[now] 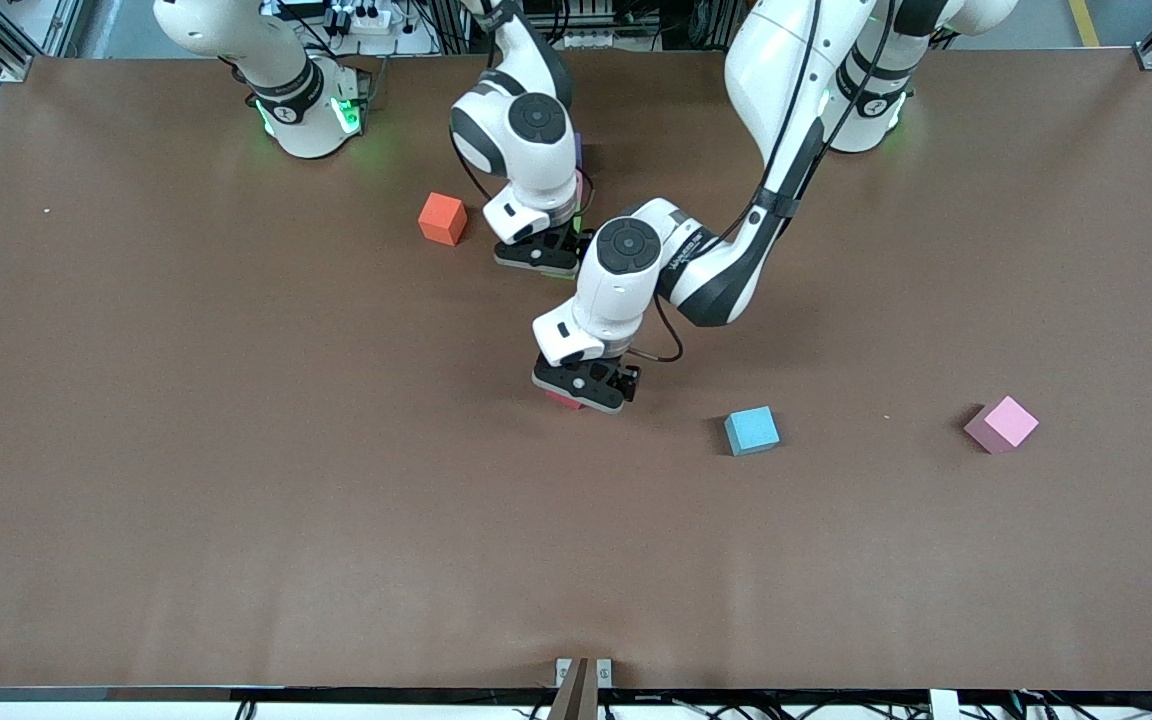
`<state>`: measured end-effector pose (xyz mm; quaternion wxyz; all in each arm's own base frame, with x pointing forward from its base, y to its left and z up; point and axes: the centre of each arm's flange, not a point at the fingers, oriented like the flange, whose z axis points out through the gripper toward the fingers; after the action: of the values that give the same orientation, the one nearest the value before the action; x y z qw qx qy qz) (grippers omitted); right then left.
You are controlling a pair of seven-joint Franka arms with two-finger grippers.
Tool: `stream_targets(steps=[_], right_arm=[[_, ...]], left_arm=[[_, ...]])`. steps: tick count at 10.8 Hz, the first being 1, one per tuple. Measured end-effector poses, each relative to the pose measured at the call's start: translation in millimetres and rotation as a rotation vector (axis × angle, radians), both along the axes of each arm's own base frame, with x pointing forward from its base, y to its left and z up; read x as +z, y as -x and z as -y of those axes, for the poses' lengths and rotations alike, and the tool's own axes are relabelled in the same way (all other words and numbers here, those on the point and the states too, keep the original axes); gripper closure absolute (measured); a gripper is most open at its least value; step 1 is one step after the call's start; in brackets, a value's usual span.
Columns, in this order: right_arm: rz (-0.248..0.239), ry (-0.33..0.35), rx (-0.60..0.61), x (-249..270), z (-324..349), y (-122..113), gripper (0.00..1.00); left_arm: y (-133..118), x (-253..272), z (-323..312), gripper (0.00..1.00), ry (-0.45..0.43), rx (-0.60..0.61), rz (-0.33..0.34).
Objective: Arrange blocks into number 1
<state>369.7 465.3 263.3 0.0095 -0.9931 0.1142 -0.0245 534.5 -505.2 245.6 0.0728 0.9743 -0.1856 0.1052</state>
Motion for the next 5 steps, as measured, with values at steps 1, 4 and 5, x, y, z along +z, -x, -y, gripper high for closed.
stream_targets(steps=[1,4,5], right_arm=[[0.009,0.005,-0.004,13,20,-23,0.0],[0.012,0.071,0.027,36,114,-101,0.0],[0.001,0.091,0.044,38,143,-119,0.0]], left_arm=[[2,-6,3,0.0,0.003,-0.009,0.006],[12,-19,12,0.0,-0.022,-0.077,0.022],[17,-21,17,0.0,-0.027,-0.098,0.024]])
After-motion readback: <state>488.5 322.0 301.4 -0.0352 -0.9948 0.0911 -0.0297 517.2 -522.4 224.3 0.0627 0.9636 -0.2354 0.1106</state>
